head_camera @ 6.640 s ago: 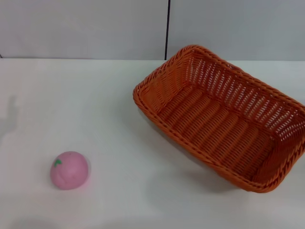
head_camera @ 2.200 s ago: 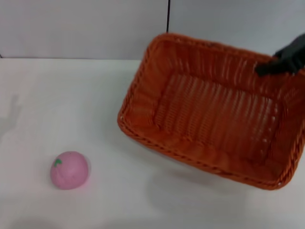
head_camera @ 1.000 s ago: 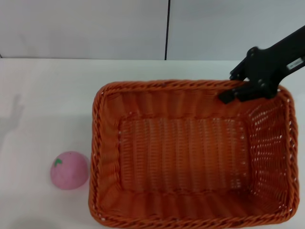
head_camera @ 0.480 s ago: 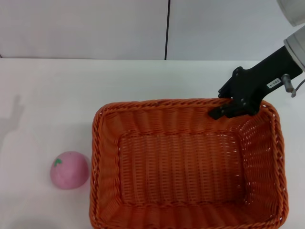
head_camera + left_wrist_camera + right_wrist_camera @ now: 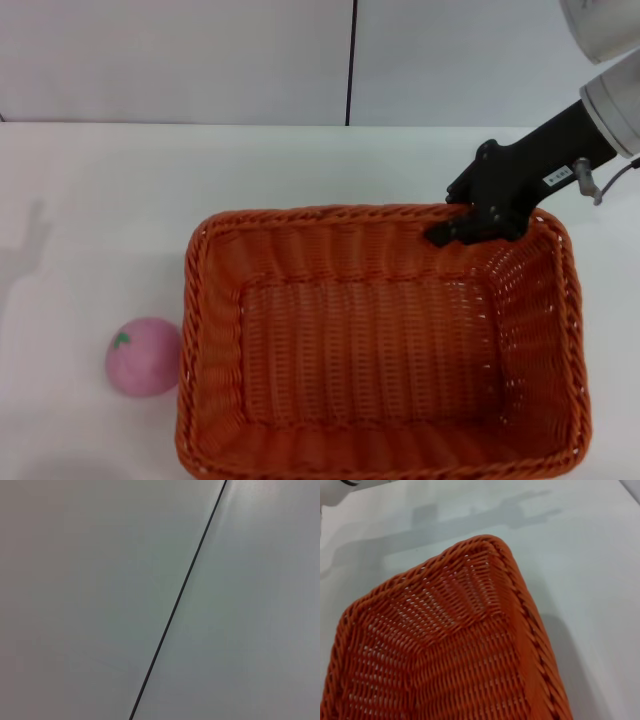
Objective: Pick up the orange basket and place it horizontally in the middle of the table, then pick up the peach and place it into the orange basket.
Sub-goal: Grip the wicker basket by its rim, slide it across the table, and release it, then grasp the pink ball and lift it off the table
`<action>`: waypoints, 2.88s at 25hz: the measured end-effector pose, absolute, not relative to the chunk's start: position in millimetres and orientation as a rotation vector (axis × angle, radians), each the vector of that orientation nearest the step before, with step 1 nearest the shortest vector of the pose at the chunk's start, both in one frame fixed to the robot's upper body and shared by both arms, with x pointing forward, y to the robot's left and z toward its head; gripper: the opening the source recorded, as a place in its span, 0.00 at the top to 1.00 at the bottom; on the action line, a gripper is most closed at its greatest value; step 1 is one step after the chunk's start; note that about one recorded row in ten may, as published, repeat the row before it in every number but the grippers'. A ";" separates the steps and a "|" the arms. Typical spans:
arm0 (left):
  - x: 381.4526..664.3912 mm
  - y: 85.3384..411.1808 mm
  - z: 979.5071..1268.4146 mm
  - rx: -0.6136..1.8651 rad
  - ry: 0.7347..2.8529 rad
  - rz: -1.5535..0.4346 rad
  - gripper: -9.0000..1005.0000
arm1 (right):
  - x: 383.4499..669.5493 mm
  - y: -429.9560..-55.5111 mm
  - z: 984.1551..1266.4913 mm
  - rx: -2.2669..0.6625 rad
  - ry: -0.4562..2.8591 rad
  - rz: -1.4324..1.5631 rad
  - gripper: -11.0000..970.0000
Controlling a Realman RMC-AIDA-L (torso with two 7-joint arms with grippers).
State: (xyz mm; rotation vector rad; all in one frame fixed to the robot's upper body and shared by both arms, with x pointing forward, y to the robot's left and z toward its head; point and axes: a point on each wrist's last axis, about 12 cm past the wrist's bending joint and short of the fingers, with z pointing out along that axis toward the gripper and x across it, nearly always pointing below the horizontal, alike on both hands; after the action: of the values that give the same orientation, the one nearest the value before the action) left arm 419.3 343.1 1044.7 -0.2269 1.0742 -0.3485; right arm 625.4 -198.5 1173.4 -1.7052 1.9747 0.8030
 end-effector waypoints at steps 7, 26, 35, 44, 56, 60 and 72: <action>419.3 341.8 1044.3 -0.221 1.078 -0.356 0.19 | 630.4 -194.7 1175.0 -1.672 1.977 0.778 0.75; 404.2 346.5 1042.9 -0.092 1.143 -0.456 0.19 | 613.7 -276.6 1159.2 -0.753 1.665 0.791 0.42; 404.1 360.9 1045.7 0.276 1.423 -0.754 0.19 | 544.0 -345.2 1121.2 -0.184 1.324 0.719 0.42; 406.8 367.9 1040.2 0.386 1.602 -0.800 0.19 | 502.2 -391.6 1108.0 0.062 1.218 0.603 0.42; 409.7 370.1 1025.2 0.492 1.844 -0.828 0.19 | 496.3 -396.4 1102.8 0.154 1.172 0.605 0.42; 409.3 363.4 1019.7 0.523 1.875 -0.845 0.20 | 498.3 -394.2 1100.9 0.169 1.170 0.616 0.42; 414.0 350.9 1012.5 0.543 1.903 -0.864 0.21 | 503.4 -394.1 1098.1 0.193 1.190 0.609 0.42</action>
State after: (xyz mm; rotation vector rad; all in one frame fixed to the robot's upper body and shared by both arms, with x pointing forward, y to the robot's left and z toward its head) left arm 414.0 350.9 1012.5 0.5434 1.9028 -0.8640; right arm 503.4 -394.1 1098.1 0.1930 1.1900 0.6088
